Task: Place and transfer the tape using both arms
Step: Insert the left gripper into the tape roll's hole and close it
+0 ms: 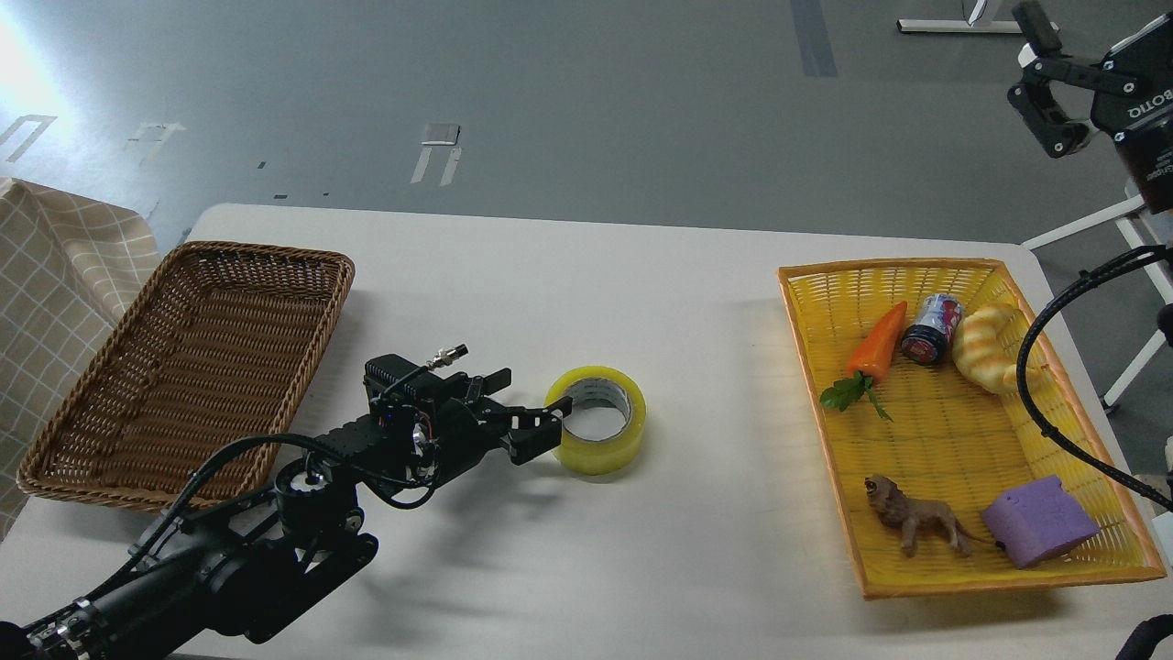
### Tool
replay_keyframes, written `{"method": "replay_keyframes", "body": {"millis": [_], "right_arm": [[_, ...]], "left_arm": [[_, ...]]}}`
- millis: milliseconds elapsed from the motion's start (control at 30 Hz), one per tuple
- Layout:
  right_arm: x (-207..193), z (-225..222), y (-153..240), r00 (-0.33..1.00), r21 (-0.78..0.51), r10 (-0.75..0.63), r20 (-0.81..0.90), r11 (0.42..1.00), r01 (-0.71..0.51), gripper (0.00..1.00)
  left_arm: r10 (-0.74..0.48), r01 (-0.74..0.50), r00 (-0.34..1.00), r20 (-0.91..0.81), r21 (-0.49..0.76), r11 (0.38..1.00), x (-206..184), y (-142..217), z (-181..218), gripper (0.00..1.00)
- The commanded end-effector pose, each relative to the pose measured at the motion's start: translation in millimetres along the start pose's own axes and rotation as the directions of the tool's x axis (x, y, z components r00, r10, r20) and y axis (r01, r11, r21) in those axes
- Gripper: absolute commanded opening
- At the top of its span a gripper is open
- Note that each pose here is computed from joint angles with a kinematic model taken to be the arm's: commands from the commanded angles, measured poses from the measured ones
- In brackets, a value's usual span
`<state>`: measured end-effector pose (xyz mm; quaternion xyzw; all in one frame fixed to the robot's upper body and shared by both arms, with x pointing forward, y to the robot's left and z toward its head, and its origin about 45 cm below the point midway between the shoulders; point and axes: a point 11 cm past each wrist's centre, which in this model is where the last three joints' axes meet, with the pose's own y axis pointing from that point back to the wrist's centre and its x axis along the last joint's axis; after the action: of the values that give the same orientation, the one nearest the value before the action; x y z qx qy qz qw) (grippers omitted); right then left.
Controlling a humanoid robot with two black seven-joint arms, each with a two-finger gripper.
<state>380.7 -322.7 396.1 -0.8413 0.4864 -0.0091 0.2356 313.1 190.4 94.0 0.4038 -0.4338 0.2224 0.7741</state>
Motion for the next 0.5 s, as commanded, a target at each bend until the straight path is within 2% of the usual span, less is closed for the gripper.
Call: {"method": "replay_keyframes", "body": {"millis": [0,467], "right_arm": [[0.8,0.9,0.5,1.000,-0.001,0.003,0.002,1.000,-0.003,1.00],[0.0,0.3,-0.5,0.999,0.047,0.006,0.034,0.999,-0.007,1.00]], "left_arm": [[0.001,-0.001,1.000,-0.005,0.004,1.000,-1.6,-1.7,-0.4,0.99],[-0.020,0.021,1.000,-0.014,0.031,0.999,-9.1,-6.0,-7.9,0.99]]}}
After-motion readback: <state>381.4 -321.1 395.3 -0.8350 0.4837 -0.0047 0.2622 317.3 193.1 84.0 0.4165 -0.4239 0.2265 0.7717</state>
